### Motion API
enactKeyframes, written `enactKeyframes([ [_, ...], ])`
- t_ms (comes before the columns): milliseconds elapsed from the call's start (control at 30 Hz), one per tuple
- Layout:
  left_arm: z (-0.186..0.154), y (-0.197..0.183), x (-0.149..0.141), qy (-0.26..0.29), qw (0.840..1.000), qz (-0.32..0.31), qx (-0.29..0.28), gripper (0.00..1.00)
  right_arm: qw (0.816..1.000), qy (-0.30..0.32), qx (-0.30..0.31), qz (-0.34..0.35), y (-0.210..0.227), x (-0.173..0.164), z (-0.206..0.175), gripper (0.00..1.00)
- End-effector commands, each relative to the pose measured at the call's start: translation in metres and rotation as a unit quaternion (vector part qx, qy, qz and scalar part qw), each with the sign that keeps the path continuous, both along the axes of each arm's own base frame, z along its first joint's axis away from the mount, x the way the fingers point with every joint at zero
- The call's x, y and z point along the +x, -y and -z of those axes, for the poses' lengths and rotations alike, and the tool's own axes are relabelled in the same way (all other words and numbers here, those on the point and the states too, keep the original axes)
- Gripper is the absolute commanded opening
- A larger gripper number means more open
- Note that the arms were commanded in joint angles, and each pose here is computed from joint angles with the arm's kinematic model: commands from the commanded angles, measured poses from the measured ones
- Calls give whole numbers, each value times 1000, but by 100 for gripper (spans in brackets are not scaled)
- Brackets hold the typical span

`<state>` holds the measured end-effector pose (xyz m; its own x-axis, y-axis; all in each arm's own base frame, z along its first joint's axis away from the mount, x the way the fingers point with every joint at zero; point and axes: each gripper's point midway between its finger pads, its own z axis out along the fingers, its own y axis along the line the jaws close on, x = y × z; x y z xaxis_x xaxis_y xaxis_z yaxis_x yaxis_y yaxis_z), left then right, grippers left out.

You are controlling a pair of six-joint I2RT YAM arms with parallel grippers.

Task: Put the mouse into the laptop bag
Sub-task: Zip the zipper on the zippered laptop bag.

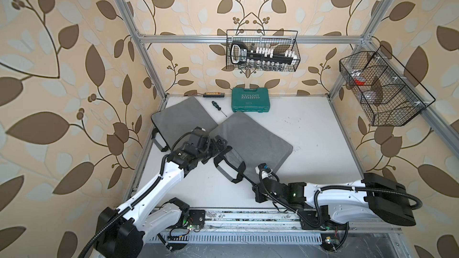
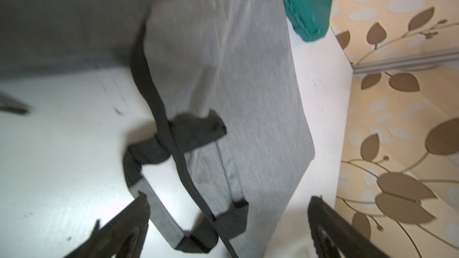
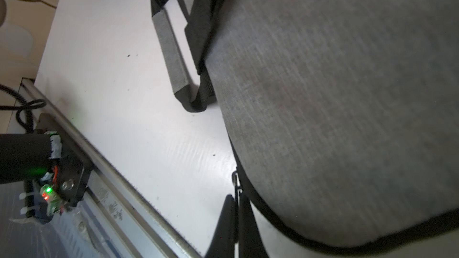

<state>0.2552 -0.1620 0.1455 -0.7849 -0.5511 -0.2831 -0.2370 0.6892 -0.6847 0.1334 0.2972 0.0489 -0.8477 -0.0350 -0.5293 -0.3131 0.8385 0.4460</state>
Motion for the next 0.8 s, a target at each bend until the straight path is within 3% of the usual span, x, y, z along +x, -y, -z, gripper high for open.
enactKeyframes([
  [0,5,40,-17,-1,997,34,-75,99,999,23,23,-25,-22,-4,-16,0],
  [167,27,88,-51,-5,991,85,-105,98,999,36,21,-30,-27,-13,-17,0],
  [300,41,113,-68,-10,990,102,-98,97,999,33,19,-34,-28,-19,-13,0],
  [500,68,130,-75,-40,990,103,-87,85,998,37,20,-38,-30,-25,-15,0],
  [567,72,128,-72,-45,992,94,-74,73,998,37,18,-37,-29,-26,-14,0],
  [667,74,123,-68,-45,995,78,-52,39,999,34,5,-24,-20,-26,-8,0],
  [767,75,118,-64,-43,996,65,-33,18,999,30,-20,0,-5,-26,0,0],
])
